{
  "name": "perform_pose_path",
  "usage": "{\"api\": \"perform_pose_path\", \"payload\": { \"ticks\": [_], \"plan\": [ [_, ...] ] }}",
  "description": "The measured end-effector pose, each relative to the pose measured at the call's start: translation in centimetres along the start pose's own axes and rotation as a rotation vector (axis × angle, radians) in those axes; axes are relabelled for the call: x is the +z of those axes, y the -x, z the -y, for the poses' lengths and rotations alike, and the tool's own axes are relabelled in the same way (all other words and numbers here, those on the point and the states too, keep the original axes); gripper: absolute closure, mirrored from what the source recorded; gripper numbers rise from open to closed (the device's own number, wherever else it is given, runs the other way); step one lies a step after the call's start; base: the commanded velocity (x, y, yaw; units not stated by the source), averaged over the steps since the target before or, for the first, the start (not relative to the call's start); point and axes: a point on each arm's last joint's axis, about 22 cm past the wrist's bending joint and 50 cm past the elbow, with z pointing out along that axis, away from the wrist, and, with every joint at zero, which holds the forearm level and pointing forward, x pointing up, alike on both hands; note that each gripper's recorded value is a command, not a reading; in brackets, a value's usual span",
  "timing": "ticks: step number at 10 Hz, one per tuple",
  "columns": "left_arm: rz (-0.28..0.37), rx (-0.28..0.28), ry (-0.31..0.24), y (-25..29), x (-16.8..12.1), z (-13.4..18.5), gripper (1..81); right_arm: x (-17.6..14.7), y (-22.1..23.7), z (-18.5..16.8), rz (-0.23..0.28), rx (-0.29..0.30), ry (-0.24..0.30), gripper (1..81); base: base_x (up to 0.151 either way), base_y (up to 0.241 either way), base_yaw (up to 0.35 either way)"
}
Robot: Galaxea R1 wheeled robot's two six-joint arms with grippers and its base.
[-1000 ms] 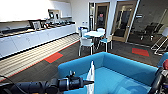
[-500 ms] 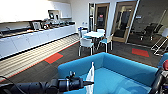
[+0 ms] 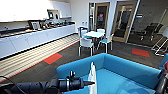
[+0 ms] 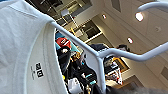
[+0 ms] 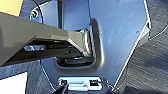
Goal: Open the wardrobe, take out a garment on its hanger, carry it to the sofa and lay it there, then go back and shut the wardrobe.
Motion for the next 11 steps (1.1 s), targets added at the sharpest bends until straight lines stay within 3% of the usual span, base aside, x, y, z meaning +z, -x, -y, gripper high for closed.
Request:
{"api": "perform_pose_path", "payload": {
  "ticks": [9,11],
  "plan": [
    [0.006,-0.001,0.009,0.17,0.4,-0.23,81.1,0.0,-0.05,0.0,0.0,0.0,0.0,1.0,0.081,0.0,0.0],
    [0.003,0.0,0.012,0.0,0.39,-0.27,81.1,0.03,-0.3,0.03,-0.002,-0.001,0.0,1.0,0.0,0.0,0.0]
  ]
}}
